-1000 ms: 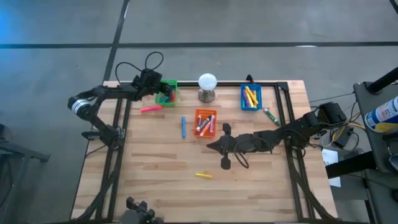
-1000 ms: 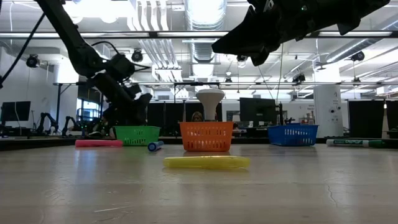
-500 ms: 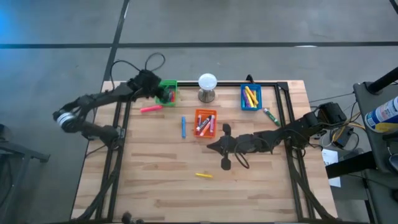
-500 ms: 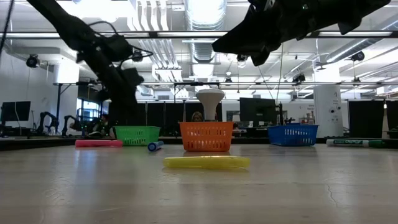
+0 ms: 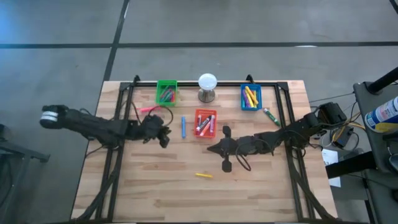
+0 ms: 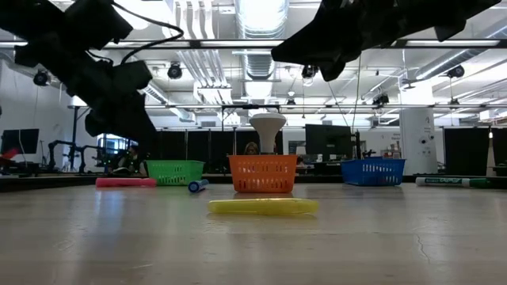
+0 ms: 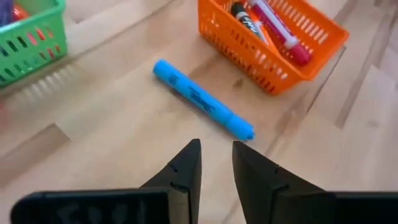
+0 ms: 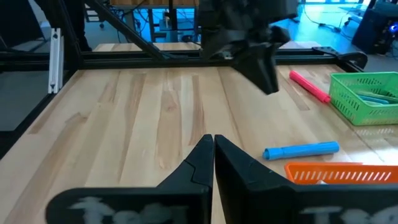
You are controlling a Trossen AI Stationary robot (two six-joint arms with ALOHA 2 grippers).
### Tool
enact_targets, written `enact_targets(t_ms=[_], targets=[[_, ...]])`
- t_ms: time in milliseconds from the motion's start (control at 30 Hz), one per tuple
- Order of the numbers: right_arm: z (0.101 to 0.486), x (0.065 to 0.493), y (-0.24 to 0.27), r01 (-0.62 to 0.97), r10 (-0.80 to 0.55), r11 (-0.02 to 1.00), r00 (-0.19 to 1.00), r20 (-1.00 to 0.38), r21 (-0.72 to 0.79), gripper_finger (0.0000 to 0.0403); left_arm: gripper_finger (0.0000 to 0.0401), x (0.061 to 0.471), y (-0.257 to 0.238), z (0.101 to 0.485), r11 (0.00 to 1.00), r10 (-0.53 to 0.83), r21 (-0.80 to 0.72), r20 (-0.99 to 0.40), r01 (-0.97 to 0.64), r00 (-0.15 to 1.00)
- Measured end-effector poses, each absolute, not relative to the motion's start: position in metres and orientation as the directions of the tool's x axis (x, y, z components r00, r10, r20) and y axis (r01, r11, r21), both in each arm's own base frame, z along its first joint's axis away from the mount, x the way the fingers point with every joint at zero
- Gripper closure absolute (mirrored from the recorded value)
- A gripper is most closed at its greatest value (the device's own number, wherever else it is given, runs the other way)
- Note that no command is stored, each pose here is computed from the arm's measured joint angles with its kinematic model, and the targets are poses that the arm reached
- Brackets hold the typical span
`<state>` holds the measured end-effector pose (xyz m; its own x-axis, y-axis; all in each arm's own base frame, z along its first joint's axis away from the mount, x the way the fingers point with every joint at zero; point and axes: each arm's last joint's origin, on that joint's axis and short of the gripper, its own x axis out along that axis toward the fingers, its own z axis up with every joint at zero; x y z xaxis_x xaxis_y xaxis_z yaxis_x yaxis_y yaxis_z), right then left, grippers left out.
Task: Pick & Place Markers
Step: Put the blue highlighter into the blue bin
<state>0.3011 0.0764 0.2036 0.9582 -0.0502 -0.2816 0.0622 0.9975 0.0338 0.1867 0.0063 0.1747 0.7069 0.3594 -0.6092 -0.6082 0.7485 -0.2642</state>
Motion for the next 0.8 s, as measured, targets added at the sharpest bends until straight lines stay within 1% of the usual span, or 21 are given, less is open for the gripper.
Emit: enact_targets(t_ms=[200, 333, 400, 533, 800], targets=[[0.204, 0.301, 0.076, 0.062, -0.050, 0.997, 0.960, -0.274, 0.036, 0.0394, 0.0299, 0.197, -0.001, 0.170, 0.739, 0.368, -0.247, -0.632, -0.627, 0.682], [0.204, 0.301, 0.076, 0.062, -0.050, 0.997, 0.960, -0.274, 0.035, 0.0394, 0.0282, 0.212, 0.001, 0.172, 0.744, 0.379, -0.216, -0.642, -0.632, 0.666], [0.204, 0.301, 0.076, 0.062, -0.050, 0.997, 0.960, -0.274, 0.034, 0.0394, 0.0277, 0.222, 0.001, 0.174, 0.743, 0.373, -0.233, -0.634, -0.628, 0.677], [0.204, 0.301, 0.076, 0.062, -0.050, 0.998, 0.960, -0.275, 0.032, 0.0394, 0.0275, 0.241, -0.001, 0.169, 0.753, 0.337, -0.242, -0.656, -0.612, 0.675], [0.204, 0.301, 0.076, 0.062, -0.051, 0.998, 0.959, -0.278, 0.032, 0.0394, 0.0275, 0.265, 0.008, 0.149, 0.743, 0.368, -0.154, -0.718, -0.651, 0.590]])
